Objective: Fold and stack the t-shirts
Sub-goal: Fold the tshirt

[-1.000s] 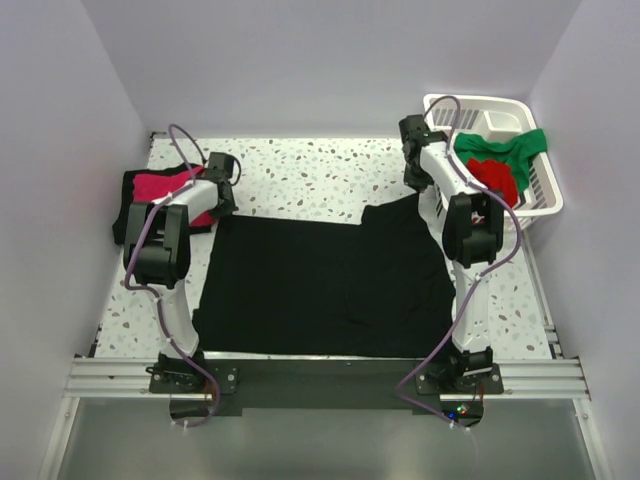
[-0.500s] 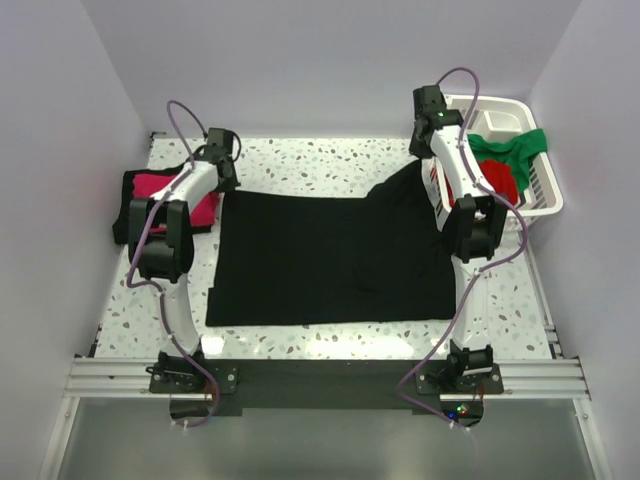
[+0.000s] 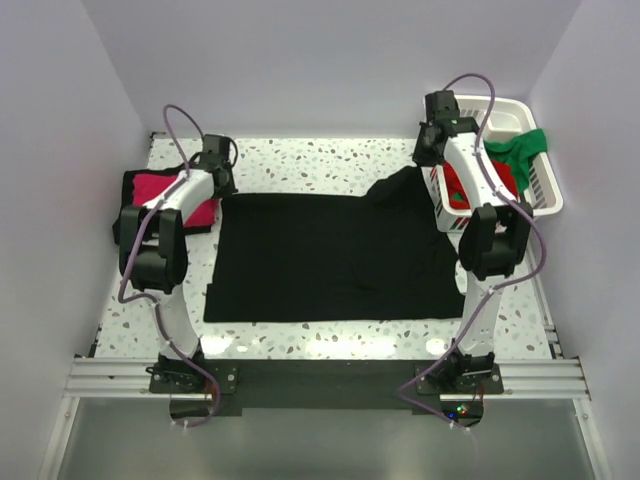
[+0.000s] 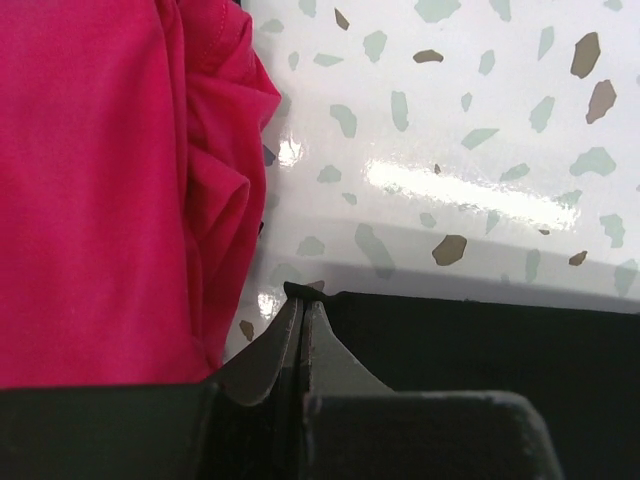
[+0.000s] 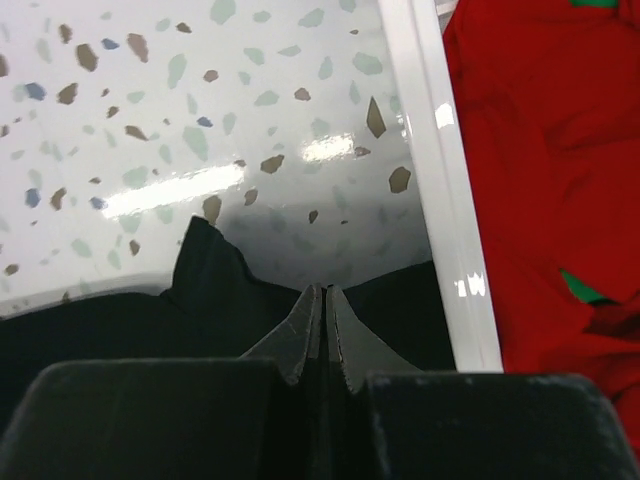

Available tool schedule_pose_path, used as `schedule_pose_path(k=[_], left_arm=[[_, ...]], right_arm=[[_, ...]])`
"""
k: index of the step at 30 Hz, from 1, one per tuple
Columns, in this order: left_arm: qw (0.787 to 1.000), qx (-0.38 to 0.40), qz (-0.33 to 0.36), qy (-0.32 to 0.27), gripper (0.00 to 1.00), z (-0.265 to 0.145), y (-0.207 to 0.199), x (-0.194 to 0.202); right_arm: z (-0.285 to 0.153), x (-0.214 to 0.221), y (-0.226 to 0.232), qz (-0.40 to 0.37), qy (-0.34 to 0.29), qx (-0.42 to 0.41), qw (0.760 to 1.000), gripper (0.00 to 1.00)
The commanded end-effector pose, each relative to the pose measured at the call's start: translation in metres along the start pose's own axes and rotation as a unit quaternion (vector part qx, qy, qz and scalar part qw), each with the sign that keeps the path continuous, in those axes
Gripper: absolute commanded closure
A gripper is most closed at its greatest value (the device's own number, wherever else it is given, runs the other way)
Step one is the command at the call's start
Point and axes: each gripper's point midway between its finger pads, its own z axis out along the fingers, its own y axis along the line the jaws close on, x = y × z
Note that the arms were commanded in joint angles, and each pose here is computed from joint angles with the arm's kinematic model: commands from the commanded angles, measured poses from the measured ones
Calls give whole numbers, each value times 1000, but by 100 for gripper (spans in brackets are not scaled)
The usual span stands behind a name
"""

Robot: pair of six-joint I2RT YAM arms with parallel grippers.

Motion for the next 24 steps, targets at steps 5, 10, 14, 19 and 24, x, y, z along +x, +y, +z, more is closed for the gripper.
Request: schedule_pose_path(k=[5, 10, 14, 19, 24], left_arm=[[997, 13, 4, -77, 100, -40, 7, -32], [997, 13, 10, -79, 100, -52, 14, -17], [997, 9, 13, -72, 100, -60, 20, -2], [998, 9, 14, -57, 100, -70, 29, 21], [999, 2, 10, -47, 100, -81, 37, 41]], right_arm=[[-71, -13, 9, 19, -56, -75, 995, 100], [-84, 17, 1, 22, -38, -85, 995, 100], [-99, 39, -6, 25, -27, -88, 995, 100], [-115, 72, -24, 26, -10, -72, 997, 100], [-131, 104, -43, 30, 7, -58, 998, 100]])
